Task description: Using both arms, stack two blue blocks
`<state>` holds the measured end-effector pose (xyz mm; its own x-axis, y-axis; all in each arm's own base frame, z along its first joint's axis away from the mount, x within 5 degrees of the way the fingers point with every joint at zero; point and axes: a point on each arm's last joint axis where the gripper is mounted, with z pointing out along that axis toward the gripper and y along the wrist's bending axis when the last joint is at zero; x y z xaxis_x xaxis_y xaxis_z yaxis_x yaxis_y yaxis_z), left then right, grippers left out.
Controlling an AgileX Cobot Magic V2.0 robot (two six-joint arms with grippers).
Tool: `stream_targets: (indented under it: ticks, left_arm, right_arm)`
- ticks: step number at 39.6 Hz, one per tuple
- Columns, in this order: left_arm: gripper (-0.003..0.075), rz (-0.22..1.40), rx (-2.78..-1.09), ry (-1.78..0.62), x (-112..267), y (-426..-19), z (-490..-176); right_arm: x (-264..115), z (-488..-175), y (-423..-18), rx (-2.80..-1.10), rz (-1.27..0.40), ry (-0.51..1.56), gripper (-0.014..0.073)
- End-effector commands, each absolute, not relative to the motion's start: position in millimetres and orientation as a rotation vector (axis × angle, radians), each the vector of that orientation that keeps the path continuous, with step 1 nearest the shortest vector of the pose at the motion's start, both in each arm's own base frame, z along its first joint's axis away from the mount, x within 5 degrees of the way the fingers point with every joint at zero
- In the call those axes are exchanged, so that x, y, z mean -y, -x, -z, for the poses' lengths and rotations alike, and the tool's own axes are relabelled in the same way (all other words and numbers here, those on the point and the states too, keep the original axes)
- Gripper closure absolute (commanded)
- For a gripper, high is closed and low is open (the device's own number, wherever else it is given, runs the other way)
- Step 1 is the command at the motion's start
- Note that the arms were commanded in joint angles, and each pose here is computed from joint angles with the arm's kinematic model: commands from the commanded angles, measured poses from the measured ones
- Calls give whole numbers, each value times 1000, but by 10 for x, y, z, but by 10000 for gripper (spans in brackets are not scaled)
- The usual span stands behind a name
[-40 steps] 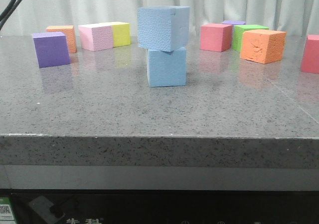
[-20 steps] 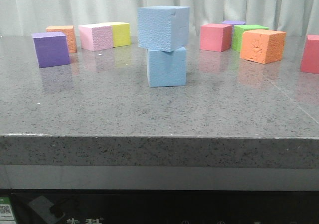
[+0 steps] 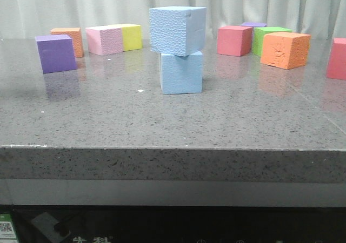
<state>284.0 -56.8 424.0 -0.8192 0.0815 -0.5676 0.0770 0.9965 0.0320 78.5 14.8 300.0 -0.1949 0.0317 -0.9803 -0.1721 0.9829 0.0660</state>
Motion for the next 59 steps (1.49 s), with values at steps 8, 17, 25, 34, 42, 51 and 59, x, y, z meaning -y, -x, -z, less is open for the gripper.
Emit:
stream_targets:
  ticks: [8, 17, 25, 34, 42, 51, 59]
  left_arm:
    - [738, 23, -2246, -58, 293, -2118, -4301]
    - [738, 80, -1937, -76, 200, -1476, -4109]
    - [738, 100, -1760, -81, 121, -988, -3886]
    - [738, 102, -1706, -78, 76, -753, -3785]
    - [738, 102, -1711, -78, 76, -754, -3764]
    - [738, 102, -1711, -78, 76, -754, -3764]
    - [738, 102, -1711, -78, 76, -754, -3764]
  right_arm:
    - [-142, -3151, -796, -1659, -176, 100, 664]
    - [-142, -3151, -796, -1659, -176, 100, 664]
    - [-142, -3151, -796, -1659, -176, 100, 664]
    - [-142, -3151, -796, -1659, -176, 100, 664]
    - [-143, -3141, -797, -1662, -176, 101, 664]
    - [-143, -3141, -797, -1662, -176, 101, 664]
    - [-143, -3141, -797, -1662, -176, 101, 664]
